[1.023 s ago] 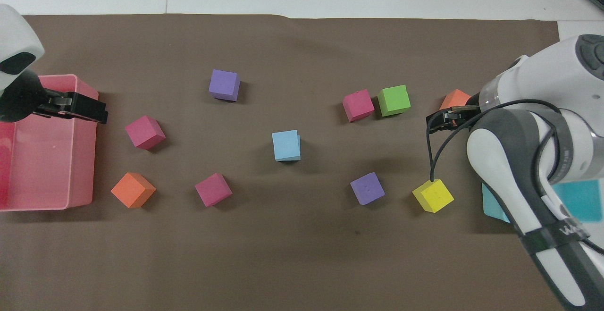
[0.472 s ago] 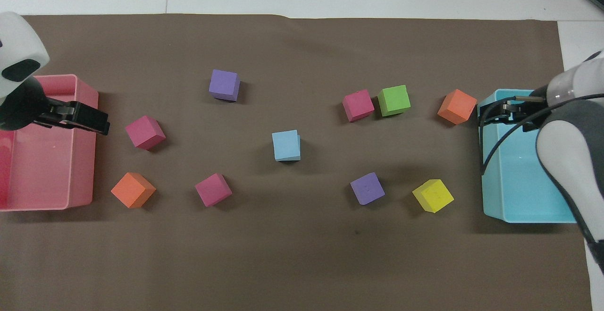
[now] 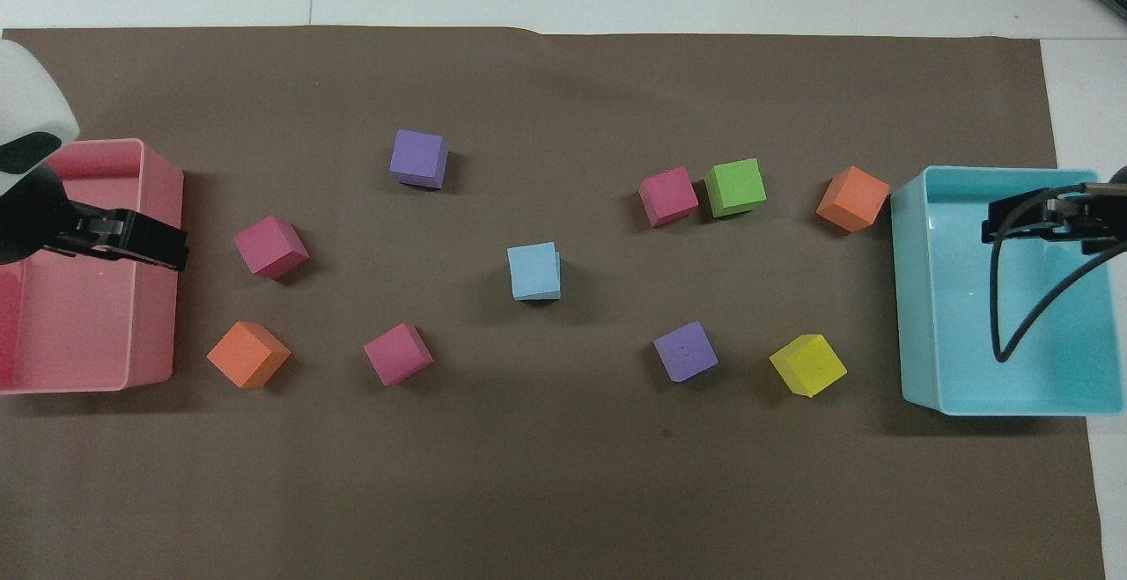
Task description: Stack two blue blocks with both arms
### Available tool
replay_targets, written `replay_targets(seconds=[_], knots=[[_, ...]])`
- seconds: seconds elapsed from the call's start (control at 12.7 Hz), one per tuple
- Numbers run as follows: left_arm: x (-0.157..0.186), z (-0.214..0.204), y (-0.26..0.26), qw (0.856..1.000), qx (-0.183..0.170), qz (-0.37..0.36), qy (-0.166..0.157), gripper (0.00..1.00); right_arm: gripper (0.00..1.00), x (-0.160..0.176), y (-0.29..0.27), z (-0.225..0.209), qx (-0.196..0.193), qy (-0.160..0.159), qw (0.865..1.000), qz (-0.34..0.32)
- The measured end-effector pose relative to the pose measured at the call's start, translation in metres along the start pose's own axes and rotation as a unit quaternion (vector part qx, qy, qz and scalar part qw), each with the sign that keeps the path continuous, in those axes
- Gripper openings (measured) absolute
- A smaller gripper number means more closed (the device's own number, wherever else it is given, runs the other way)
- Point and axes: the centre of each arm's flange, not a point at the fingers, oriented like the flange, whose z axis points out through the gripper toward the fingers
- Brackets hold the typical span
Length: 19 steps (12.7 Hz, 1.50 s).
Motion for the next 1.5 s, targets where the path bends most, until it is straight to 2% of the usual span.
replay_targets(seconds=[0.47, 0.87, 1.26, 1.5], knots=[[0.000, 0.001, -0.002, 1.000, 0.000, -0.002, 0.000, 1.00, 1.00, -0.022, 0.006, -0.040, 0.000, 0.000, 1.000, -0.010], [0.001, 0.004, -0.004, 1.000, -0.001, -0.004, 0.003, 1.00, 1.00, -0.037, 0.004, -0.042, -0.007, -0.037, 0.999, -0.031], [-0.001, 0.005, -0.006, 1.000, -0.002, -0.006, 0.006, 1.00, 1.00, -0.037, 0.002, -0.042, -0.007, -0.035, 0.999, -0.035], [-0.001, 0.005, -0.006, 1.000, -0.002, -0.006, 0.006, 1.00, 1.00, -0.030, 0.001, -0.039, -0.005, -0.007, 0.999, -0.036]])
